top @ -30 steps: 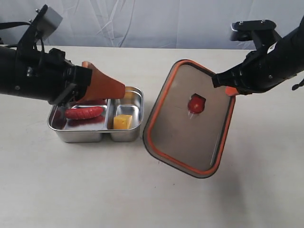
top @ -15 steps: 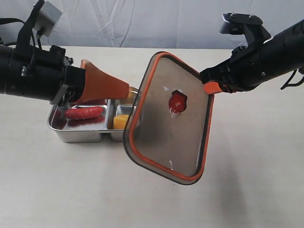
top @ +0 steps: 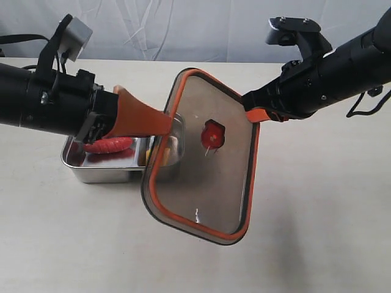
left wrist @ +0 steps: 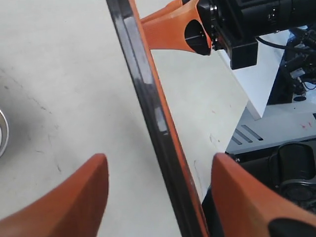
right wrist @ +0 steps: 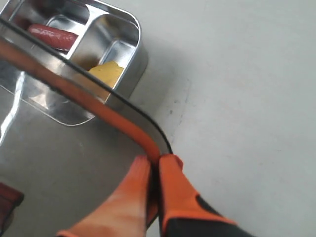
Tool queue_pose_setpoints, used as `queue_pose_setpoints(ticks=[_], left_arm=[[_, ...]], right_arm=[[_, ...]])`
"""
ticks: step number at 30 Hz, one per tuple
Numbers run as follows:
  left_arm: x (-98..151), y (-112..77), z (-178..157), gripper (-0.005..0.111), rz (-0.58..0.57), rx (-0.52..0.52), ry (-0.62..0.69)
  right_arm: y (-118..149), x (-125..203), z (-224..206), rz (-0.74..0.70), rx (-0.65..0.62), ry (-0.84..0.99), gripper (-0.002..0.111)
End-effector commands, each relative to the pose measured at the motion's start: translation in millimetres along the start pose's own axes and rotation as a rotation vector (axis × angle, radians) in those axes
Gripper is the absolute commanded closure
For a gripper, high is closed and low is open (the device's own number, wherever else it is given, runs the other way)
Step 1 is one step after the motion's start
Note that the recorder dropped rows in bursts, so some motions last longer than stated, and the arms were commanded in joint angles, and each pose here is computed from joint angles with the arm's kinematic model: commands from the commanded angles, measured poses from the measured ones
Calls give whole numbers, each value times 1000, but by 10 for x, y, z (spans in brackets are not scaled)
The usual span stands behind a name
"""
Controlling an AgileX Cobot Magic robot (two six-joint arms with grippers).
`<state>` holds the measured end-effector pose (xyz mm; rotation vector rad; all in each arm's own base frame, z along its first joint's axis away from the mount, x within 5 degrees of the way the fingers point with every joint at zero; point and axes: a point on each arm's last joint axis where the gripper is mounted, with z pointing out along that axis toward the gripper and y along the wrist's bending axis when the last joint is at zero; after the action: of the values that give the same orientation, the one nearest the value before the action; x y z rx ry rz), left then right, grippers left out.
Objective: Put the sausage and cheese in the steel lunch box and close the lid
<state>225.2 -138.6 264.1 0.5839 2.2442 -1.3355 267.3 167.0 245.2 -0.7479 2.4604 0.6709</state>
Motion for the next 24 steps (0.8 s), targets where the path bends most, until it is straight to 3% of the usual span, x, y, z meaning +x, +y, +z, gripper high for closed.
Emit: queue_pose_setpoints(ticks=[1,6,9,10,17,24], left_arm=[[-7,-1,-5,48,-16,21,-13],[2,-8,-2,52,-17,34,-3],[2,-6,-2,97,11,32,-3],[5,-6,-2,106,37,32,-1],[-3,29,-1,106,85,-7,-9],[-9,108,-5,106,112,-94,-10]], right_arm=[[62,-37,-26,-3,-45,-43,109],[98,-52,-30,-2,-85,-60,109],[136,-59,-34,-11,-127,-68,109],[141,-63,-35,-9,-133,-72,109],[159,-48,-56,-24,-142,-58,107],[186,-82,-201,-94,-108,-84,61]])
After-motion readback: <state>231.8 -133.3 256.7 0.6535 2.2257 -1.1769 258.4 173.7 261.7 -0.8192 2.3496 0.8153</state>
